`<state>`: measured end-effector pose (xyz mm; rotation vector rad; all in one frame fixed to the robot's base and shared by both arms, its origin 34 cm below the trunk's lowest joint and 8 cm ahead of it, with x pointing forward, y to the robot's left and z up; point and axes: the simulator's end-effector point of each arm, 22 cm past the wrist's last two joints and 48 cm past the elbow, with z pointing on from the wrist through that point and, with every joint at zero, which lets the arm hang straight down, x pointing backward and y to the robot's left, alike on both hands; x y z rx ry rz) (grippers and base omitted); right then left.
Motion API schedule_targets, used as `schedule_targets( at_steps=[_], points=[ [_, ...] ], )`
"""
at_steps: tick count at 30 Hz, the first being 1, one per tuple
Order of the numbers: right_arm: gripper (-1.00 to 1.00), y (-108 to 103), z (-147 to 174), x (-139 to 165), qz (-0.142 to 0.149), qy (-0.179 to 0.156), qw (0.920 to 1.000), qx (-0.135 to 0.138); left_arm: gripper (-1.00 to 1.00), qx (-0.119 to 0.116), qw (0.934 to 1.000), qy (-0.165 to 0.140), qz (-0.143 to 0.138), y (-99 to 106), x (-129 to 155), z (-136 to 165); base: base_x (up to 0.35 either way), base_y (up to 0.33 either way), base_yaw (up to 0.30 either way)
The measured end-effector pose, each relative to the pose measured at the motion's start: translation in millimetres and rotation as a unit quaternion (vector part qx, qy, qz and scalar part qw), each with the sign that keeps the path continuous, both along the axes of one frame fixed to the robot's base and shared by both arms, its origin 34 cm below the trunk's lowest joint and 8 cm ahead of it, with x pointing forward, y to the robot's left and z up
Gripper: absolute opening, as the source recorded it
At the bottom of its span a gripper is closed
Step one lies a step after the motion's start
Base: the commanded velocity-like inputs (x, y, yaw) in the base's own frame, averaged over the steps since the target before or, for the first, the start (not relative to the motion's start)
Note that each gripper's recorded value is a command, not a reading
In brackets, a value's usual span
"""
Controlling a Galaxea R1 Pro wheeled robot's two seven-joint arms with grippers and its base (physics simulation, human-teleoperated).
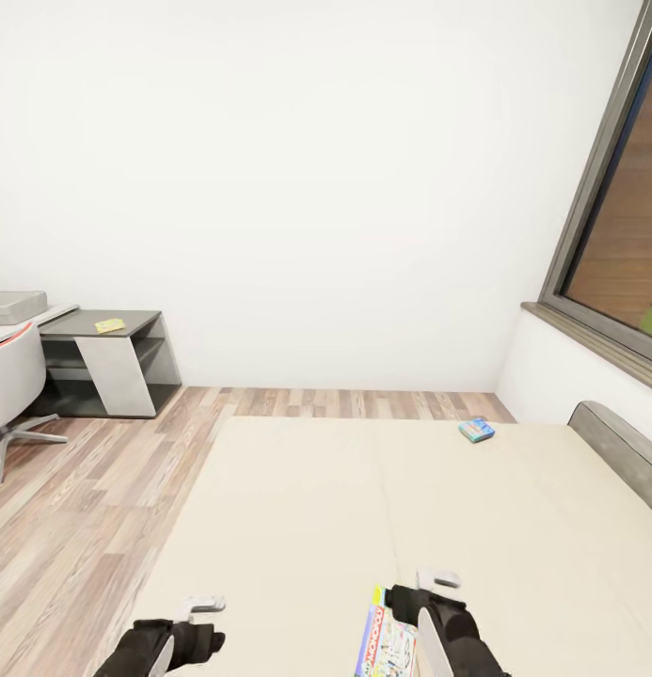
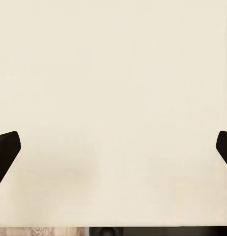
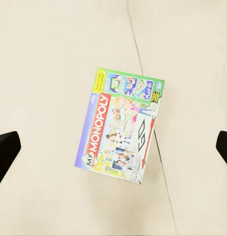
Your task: Put all the toys in the child's room - the three board games (two on the bed and one on the table), the two jigsaw puzzles on the table, and the tennis ball on the table - inside the toy box on the table in the child's room.
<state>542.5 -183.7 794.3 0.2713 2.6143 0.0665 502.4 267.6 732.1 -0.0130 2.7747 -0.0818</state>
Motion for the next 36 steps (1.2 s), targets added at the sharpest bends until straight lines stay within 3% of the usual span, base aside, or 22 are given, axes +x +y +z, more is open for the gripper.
schedule_targets(
  at_steps=[9,21,36],
  points=[
    [1.0,-12,18,40,-0.012,-0.003,0.9994,-0.032,1.0,-0.007,0.9997,-0.022,0.002,-4,43,27,0.0,0.0,0.0],
    [1.0,-4,24,81,-0.001,0.007,0.9993,-0.037,1.0,-0.01,0.9994,-0.032,0.004,-7,77,51,0.0,0.0,0.0],
    [1.0,2,12,81,0.01,0.036,0.9985,-0.038,1.0,-0.019,0.9989,-0.038,0.02,1,88,59,0.0,0.0,0.0]
  ],
)
